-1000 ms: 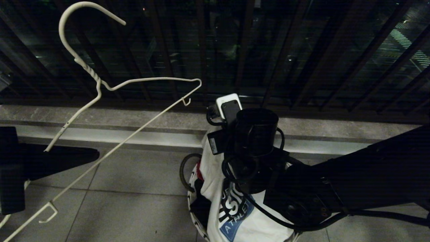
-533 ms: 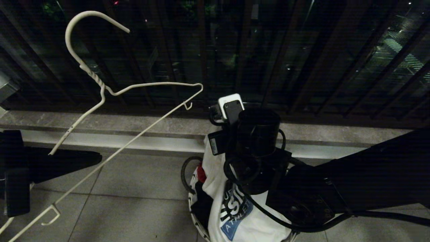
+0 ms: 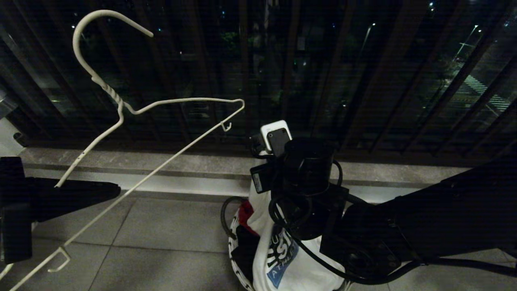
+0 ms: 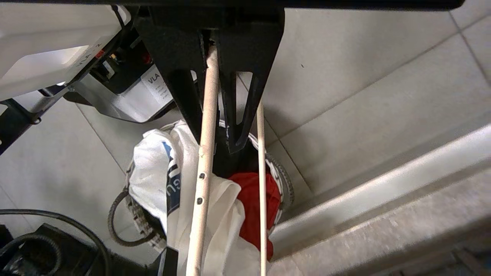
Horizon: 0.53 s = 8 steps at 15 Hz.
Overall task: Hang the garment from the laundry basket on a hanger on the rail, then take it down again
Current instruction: Pick up clothes from the basket
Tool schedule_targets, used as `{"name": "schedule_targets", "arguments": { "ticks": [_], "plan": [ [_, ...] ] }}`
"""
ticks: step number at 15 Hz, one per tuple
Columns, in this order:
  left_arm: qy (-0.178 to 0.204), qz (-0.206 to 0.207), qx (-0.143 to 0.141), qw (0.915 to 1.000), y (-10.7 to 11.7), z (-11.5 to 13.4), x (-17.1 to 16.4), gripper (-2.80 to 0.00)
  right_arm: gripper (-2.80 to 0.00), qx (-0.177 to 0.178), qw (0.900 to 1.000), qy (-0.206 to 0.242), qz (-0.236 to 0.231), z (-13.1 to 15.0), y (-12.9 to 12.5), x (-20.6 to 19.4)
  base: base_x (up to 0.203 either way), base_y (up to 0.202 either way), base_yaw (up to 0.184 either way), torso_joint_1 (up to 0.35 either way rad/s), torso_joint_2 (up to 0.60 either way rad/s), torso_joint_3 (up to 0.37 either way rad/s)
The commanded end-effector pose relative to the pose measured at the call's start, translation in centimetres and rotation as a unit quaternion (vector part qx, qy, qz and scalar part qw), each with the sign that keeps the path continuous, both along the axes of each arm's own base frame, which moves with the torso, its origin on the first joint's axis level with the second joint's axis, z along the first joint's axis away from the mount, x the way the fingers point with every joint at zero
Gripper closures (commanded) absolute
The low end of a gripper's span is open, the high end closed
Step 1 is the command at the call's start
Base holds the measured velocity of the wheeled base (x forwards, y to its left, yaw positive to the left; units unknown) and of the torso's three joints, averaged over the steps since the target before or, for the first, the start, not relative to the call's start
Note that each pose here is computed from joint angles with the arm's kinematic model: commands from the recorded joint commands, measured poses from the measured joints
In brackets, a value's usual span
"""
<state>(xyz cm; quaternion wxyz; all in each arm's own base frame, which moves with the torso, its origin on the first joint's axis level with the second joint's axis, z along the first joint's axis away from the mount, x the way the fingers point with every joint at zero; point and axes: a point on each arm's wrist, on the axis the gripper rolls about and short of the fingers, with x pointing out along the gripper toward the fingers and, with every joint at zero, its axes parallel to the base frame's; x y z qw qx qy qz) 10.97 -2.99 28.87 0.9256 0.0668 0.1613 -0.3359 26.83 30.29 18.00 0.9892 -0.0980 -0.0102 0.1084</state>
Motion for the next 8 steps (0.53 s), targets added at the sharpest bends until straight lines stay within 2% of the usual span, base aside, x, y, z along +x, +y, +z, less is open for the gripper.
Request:
{"name": "schedule_targets", "arguments": {
  "ticks": [1,8],
  "plan": [
    [-0.002,-0.001,0.000,1.0000,0.02,0.04,-0.14,0.00,0.00,-0.002,1.000,0.001,-0.002,-0.27,0.00,-0.01,0.000,0.000,0.000,0.001,0.00,0.195],
    [0.002,-0.002,0.001,1.0000,-0.01,-0.09,0.00,0.00,0.00,-0.005,1.000,0.004,-0.002,-1.02,-0.08,0.00,0.000,0.000,0.000,-0.001,0.00,0.205]
  ]
}}
